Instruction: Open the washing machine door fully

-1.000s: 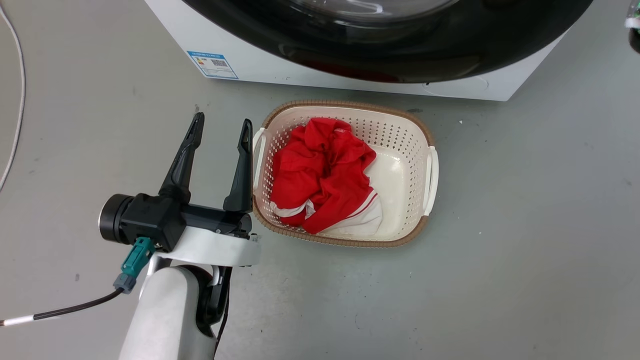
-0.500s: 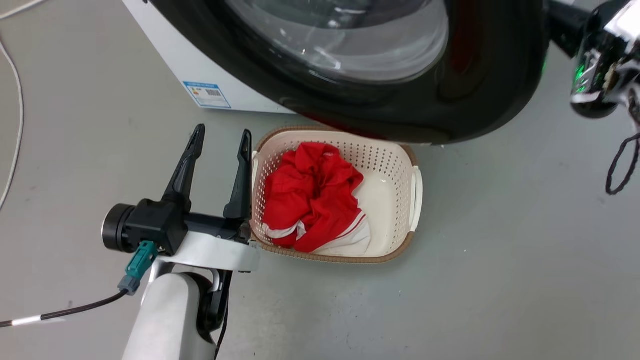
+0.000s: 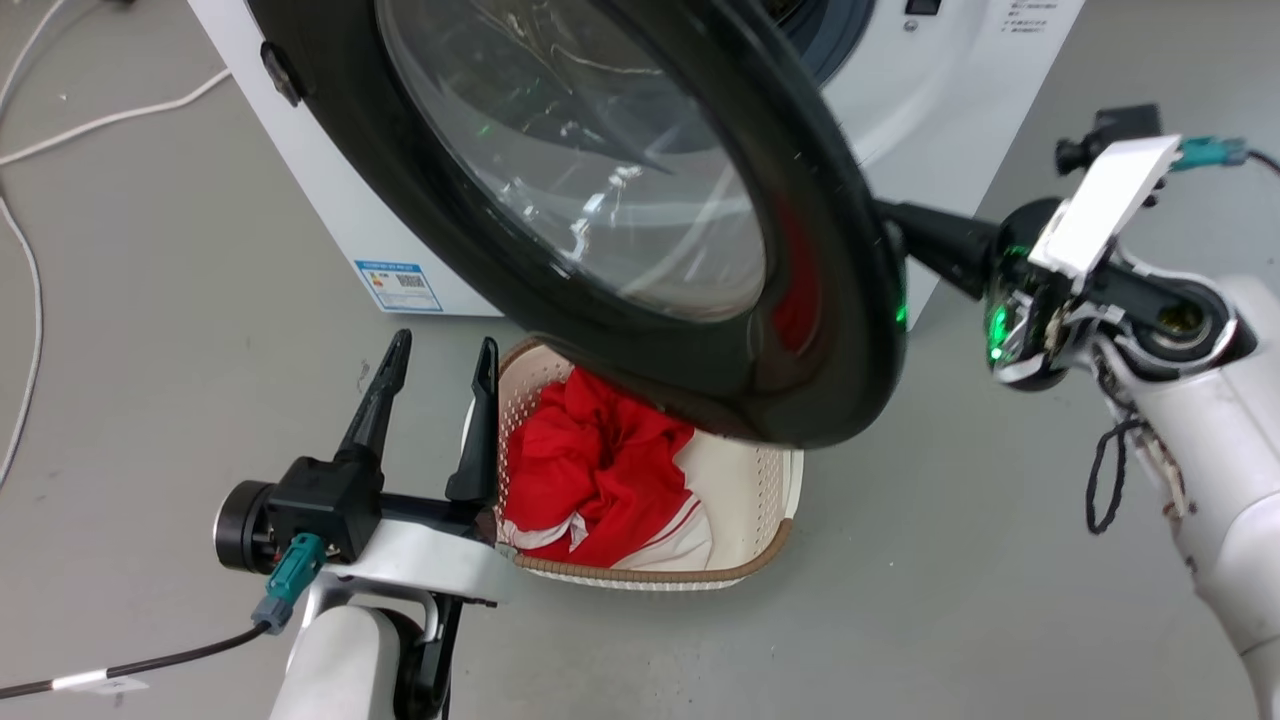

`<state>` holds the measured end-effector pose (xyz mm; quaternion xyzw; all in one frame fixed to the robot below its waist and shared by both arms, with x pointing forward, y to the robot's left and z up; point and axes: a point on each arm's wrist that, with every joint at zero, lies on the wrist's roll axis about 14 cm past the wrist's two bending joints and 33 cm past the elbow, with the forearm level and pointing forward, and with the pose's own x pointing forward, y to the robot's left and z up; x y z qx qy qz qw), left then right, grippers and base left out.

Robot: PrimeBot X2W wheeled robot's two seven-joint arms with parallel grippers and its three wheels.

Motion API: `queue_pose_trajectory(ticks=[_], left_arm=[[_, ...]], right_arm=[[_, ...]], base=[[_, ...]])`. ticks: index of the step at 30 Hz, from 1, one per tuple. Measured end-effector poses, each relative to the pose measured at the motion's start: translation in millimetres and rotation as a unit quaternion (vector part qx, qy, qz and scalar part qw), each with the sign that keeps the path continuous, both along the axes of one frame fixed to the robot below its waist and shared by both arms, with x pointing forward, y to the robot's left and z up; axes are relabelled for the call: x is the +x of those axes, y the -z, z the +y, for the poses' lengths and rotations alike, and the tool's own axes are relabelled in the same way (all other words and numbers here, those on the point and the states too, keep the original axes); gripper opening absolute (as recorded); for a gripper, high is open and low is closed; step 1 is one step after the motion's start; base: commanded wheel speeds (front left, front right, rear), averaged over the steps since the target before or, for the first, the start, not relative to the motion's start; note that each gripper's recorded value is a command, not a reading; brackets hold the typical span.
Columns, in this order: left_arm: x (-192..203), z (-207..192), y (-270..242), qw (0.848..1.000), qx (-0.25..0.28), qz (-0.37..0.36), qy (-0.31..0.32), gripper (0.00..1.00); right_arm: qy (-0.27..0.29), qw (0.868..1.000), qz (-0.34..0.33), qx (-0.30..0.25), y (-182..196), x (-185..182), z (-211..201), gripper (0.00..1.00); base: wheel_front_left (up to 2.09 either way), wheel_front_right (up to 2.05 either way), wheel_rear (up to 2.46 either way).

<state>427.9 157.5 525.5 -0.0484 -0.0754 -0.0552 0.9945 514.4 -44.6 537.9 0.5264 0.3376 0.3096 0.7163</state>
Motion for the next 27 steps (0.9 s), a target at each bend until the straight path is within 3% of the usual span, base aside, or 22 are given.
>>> queue_pose_trajectory(ticks=[18, 27], left_arm=[[-25.8, -7.0, -10.8, 1.000, -0.006, -0.009, 0.009, 1.00], [-27.7, -8.5, -11.2, 1.000, -0.010, -0.009, 0.010, 1.00]], right_arm=[[-0.111, 0.993, -0.006, 0.035, -6.4, -90.4, 64.1, 0.00], [-0.136, 0.989, -0.008, 0.054, -7.8, -115.6, 83.0, 0.00]], base=[[0.00, 0.00, 0.00], [0.00, 0.00, 0.00]])
